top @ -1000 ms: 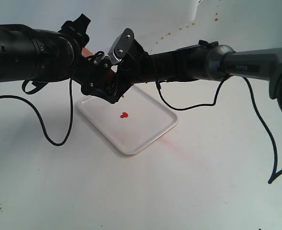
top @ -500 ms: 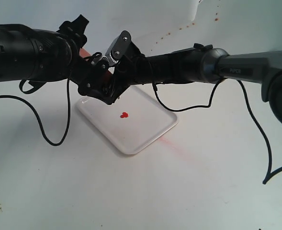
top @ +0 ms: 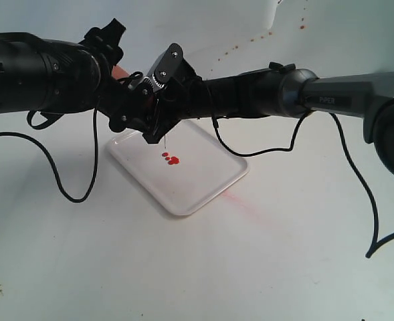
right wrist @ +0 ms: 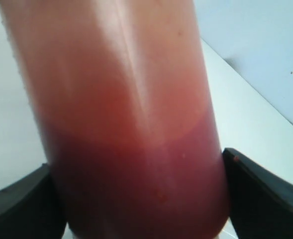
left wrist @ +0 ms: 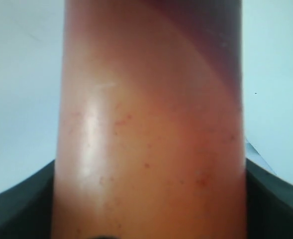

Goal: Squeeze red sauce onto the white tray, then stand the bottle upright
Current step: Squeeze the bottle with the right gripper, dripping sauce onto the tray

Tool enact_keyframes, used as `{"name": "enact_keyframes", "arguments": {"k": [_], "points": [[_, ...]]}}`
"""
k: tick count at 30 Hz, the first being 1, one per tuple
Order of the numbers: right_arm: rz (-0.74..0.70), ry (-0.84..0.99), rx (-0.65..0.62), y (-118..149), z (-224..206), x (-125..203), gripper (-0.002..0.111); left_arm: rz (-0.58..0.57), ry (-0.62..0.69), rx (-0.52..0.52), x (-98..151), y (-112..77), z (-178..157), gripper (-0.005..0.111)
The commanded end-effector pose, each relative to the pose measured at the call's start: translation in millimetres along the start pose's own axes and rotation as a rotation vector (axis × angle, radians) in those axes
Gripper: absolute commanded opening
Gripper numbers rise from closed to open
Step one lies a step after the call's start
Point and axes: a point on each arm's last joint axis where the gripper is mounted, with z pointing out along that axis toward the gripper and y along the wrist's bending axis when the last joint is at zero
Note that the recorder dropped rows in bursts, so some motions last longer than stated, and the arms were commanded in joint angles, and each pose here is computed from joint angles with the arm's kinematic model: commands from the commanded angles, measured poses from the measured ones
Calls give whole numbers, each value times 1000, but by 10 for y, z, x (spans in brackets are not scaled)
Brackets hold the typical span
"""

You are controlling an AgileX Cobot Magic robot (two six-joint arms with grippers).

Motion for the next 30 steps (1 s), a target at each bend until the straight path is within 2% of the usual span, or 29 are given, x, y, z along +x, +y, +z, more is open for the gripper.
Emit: {"name": "enact_keyframes", "arguments": {"k": [1,12,14,17,18,21,30], "points": [[1,-8,9,10,23,-31,0,-27,-6,-33,30,69,-62,0],[17,-9,8,10,23,-31,3,-25,-6,-33,30,69,-62,0],[31,-8,10,3,18,-27,12,-25,-6,-33,30,69,-62,0],[33,-8,10,3,18,-27,39,-25,-6,-33,30,69,-62,0],[33,-8,10,3,18,-27,58,-25,-6,-33,30,69,-62,0],[22,6,22,-8,17,-14,105,-25,-6,-33,30,69,-62,0],[3,4,-6,16,14,-25,105,-23,-6,-33,30,69,-62,0]]}}
